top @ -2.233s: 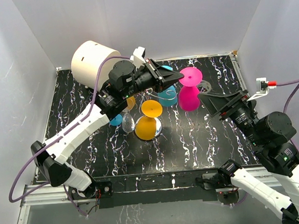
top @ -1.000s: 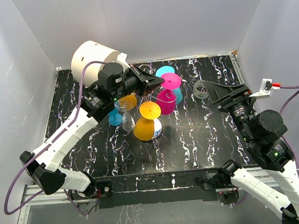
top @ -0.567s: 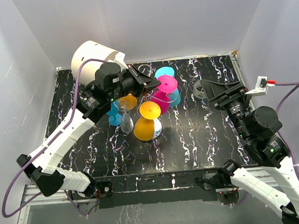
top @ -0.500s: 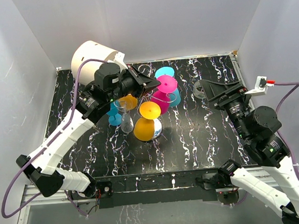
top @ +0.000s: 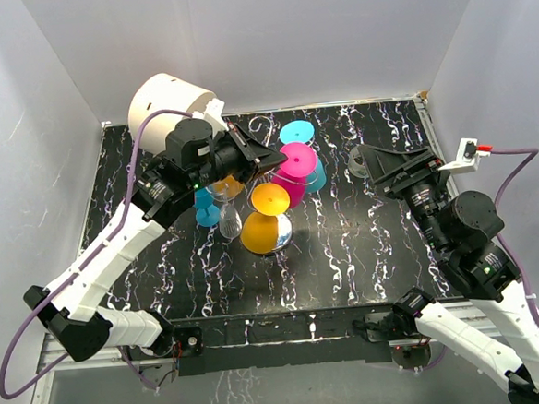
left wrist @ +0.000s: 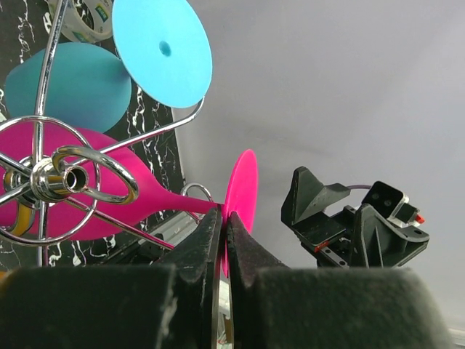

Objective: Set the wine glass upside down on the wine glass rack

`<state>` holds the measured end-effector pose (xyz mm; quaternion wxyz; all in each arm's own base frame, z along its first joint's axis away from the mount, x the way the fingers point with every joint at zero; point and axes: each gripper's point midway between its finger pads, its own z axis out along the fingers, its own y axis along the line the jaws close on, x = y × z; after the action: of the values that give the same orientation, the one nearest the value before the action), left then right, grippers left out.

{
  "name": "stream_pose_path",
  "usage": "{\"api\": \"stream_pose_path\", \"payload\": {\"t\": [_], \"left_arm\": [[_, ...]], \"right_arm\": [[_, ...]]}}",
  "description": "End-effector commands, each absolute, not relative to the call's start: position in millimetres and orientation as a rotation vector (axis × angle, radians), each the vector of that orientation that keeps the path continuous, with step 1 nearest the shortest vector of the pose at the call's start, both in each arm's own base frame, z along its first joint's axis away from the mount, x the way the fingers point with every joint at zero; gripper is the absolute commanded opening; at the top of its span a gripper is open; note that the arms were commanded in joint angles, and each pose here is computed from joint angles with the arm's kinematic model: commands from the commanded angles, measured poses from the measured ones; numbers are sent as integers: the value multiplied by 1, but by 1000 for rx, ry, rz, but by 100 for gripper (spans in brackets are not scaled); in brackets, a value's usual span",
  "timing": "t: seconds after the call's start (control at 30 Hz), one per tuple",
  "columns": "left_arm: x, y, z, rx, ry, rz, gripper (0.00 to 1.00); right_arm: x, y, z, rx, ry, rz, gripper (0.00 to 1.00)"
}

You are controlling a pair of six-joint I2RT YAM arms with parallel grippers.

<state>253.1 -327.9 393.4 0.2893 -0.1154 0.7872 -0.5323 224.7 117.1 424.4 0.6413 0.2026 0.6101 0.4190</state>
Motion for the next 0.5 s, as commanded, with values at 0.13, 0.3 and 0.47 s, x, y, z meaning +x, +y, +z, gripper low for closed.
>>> {"api": "stream_pose_path", "payload": {"t": [0.13,0.3,0.47], "left_arm": [[229,-323,415,-169,2058,-1505,0],[218,-330,416,-93,2051,-1582,0],[213,-334,417,-62,2056,-1623,0]], "right_arm": [[225,119,439,459,1346,985,72],[224,118,437,460,1347,985,72],[225,119,436,484,1348,1003,72]]}}
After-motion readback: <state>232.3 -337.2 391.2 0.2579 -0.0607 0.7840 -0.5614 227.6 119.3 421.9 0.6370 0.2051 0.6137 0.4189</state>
